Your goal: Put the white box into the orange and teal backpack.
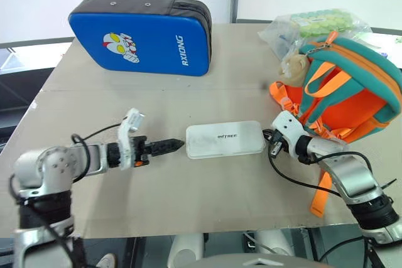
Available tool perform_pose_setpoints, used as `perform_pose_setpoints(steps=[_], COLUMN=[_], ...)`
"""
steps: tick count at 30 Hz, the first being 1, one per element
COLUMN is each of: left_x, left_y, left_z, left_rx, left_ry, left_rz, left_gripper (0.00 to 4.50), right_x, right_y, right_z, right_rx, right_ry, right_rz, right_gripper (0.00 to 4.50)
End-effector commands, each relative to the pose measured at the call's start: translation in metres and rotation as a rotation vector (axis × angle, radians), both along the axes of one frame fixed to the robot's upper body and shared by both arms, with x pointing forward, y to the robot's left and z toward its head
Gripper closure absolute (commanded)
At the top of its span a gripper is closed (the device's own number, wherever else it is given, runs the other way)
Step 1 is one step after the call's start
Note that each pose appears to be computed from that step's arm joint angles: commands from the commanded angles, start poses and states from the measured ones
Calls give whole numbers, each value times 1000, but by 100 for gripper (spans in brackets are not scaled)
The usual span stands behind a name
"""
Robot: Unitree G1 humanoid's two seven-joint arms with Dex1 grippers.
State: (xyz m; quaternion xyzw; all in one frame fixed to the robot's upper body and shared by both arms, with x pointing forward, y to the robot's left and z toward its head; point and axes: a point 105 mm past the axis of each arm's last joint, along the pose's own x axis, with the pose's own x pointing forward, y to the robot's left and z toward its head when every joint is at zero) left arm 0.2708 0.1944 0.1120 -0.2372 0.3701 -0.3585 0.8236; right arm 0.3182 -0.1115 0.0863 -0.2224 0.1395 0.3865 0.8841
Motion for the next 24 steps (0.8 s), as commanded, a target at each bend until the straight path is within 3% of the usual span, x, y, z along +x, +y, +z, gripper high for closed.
perform_pose_setpoints(steps=[1, 9, 12, 14, 18, 19, 21, 24], left_x=[6, 11, 15, 12, 12, 12, 12, 12], left_y=[-15, -49, -49, -49, -46, -44, -41, -39], left_z=[-13, -21, -24, -23, -17, -14, -6, 4], left_rx=[6, -147, -185, -207, -249, -257, -284, -309], left_ry=[63, 113, 107, 103, 63, 42, 4, -45], left_rz=[-24, -85, -50, -56, -30, -26, -20, -11], left_gripper=[5, 5, 85, 174, 296, 324, 335, 339], right_x=[-3, -14, -15, -12, -3, -9, -27, -56], right_y=[21, 61, 65, 62, 33, 21, 2, -26], right_z=[-3, -5, -3, 3, 35, 50, 71, 89], right_rx=[4, 75, 98, 126, 249, 306, 386, 457], right_ry=[5, 41, 30, 0, -90, -110, -123, -127], right_rz=[97, 264, 264, 238, 72, 38, -10, -115], right_gripper=[450, 450, 450, 450, 450, 410, 388, 252])
